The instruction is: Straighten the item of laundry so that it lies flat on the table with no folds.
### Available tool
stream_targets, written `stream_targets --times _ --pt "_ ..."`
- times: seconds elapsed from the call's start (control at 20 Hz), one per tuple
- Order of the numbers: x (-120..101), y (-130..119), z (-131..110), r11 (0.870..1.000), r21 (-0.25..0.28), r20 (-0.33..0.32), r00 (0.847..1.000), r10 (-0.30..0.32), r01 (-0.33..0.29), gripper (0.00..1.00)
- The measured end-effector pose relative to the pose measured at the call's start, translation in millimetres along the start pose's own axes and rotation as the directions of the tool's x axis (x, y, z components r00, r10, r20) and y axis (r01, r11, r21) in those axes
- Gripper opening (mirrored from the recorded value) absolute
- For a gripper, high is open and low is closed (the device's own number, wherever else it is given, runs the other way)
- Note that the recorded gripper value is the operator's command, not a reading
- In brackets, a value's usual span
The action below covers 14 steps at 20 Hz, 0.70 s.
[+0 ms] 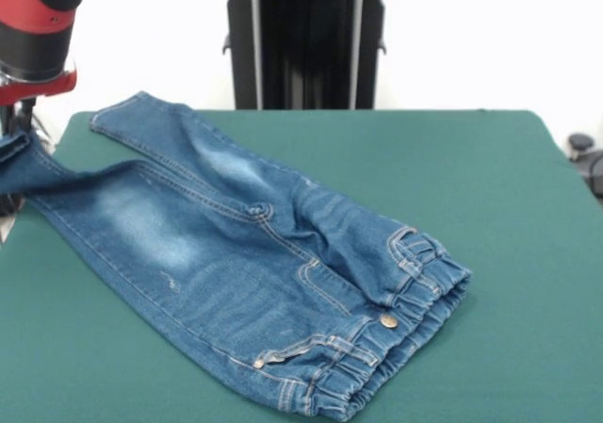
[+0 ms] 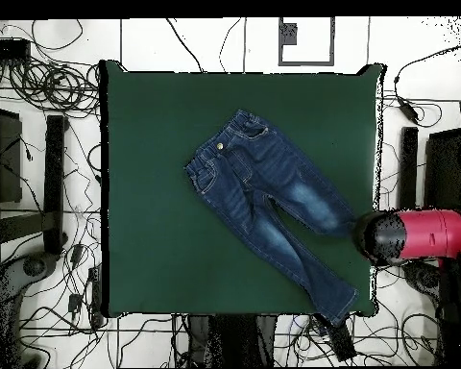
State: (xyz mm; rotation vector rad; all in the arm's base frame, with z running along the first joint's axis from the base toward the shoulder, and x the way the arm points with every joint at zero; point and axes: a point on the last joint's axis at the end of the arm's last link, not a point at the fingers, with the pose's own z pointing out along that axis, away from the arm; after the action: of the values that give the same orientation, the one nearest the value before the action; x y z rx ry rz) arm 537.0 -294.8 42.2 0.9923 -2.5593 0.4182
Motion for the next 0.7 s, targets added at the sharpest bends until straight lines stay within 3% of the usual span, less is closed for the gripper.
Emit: stream_targets --times 0.7 --pt "3.9 10.7 -4.0 1.0 -0.003 -0.063 0.998 -0.02 0.02 0.0"
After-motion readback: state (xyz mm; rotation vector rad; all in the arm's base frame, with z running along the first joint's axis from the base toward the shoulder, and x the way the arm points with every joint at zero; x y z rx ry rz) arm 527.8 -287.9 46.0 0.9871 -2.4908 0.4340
